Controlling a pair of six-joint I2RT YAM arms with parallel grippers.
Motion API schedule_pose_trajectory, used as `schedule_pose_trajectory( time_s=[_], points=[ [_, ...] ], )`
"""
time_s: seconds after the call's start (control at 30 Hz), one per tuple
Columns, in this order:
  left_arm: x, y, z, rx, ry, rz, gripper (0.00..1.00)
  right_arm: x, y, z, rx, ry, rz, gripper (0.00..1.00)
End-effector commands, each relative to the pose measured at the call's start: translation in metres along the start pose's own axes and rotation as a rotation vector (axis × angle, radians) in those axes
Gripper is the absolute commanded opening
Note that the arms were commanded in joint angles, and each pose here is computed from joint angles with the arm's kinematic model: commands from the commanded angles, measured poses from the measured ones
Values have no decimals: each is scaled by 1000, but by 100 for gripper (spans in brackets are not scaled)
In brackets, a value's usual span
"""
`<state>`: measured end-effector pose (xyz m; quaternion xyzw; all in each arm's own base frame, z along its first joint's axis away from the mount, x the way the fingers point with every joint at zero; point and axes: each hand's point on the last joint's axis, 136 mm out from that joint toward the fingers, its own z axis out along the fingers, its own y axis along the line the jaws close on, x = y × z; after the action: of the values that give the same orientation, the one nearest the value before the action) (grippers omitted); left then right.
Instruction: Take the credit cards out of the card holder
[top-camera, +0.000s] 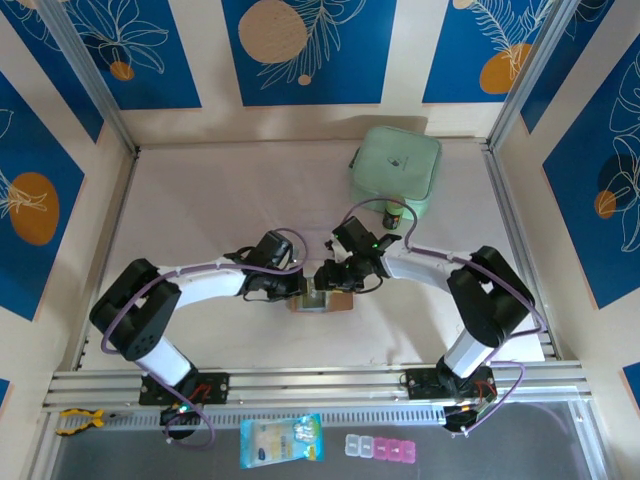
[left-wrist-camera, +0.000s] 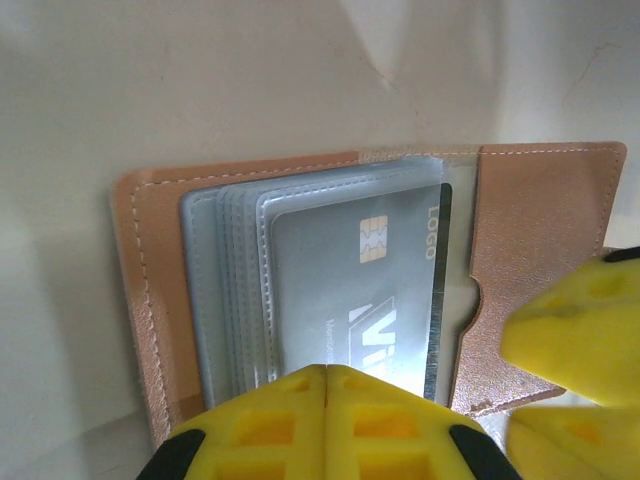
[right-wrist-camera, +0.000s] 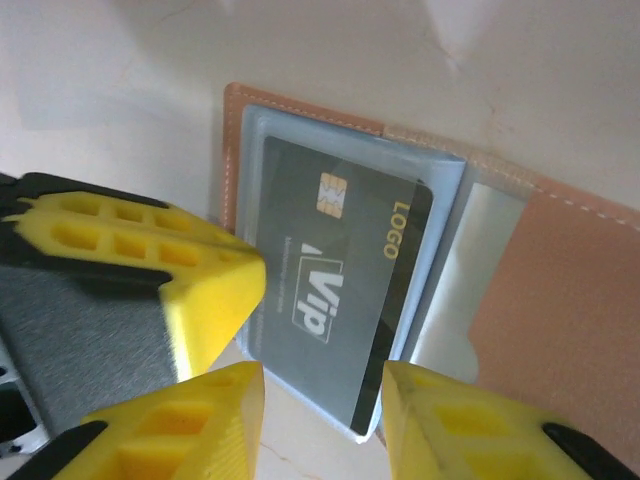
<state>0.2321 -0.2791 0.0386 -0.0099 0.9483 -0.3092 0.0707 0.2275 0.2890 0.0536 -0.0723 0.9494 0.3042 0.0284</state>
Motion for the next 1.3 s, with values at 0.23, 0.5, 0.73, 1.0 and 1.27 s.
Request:
schedule_pose_trajectory(
  time_s=[0.23,0.5,0.73,1.0,1.27],
  points=[
    [5,10,5,-44,11,8,3,4,1,11,-48,44,21,29],
    [7,14,5,-51,10,2,3,6,-6,18,-28,60,32,28],
    [8,16,5,-62,10,2,3,9,-17,20,21,60,40,28],
    [8,17,4,-68,11,2,3,13,-28,20,75,61,51,32],
    [8,18,5,-69,13,1,4,14,-28,12,88,49,44,32]
  ],
)
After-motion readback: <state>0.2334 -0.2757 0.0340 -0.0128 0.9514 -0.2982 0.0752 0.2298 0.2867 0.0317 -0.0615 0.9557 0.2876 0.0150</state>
